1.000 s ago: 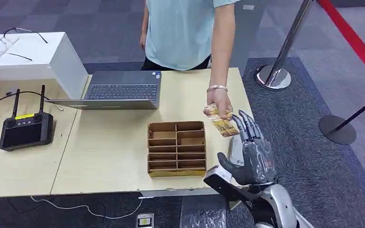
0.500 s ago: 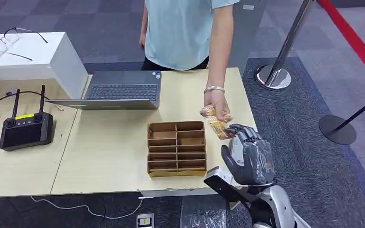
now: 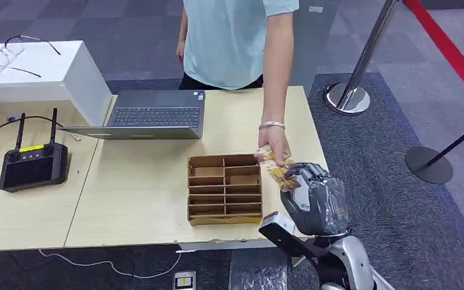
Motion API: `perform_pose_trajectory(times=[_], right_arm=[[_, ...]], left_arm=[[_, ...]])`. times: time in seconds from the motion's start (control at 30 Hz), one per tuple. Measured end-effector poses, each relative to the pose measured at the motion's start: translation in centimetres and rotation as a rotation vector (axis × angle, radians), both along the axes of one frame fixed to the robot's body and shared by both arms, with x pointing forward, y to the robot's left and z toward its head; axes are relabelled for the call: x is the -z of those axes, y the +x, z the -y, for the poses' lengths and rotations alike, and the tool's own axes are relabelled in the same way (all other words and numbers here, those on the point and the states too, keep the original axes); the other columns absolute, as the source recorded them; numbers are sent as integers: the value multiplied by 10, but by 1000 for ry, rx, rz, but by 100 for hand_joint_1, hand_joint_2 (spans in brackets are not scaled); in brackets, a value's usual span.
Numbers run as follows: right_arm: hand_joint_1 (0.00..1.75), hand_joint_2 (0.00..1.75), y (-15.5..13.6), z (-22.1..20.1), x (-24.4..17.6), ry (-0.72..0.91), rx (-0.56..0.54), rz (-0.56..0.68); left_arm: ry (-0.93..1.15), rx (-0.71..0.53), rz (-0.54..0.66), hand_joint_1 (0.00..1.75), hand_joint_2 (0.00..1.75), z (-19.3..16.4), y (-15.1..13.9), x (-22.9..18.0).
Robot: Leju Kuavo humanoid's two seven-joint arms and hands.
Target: Pass the card to the sensor for recognition and then transmit it.
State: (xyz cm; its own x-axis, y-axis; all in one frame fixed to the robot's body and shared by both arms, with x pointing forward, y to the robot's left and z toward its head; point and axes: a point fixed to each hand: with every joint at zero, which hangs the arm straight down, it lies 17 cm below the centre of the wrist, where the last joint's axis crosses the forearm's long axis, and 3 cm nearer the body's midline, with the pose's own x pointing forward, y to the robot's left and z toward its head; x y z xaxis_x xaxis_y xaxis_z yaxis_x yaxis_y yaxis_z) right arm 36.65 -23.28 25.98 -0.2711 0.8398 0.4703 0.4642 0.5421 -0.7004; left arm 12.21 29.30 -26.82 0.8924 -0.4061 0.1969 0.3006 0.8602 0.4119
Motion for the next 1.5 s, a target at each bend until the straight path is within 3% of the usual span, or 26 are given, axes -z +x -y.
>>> perform_pose_trajectory(times=[0.13, 0.23, 0.27, 0.57, 0.67, 1.3, 1.5], right_arm=[[72, 175, -1, 0, 1, 2, 0, -3], [80, 175, -3, 2, 2, 15, 3, 4], [140, 175, -3, 2, 1, 19, 5, 8], [143, 175, -6, -3, -3, 29, -1, 39], [175, 175, -5, -3, -2, 31, 0, 36], [175, 175, -7, -9, -4, 26, -4, 60], [175, 175, -10, 5, -16, -78, 94, 143]], left_arm=[[0, -5, -1, 0, 0, 0, 0, 0], [-1, -6, -1, 0, 0, 0, -1, 0], [-1, -6, -1, 0, 0, 0, 0, 0], [-3, -4, 4, 0, 0, 0, 0, 0], [-3, -4, 4, 0, 0, 0, 0, 0], [-7, -6, 6, 0, 0, 3, 0, 0], [-11, 4, 3, 0, 0, 6, -1, 0]])
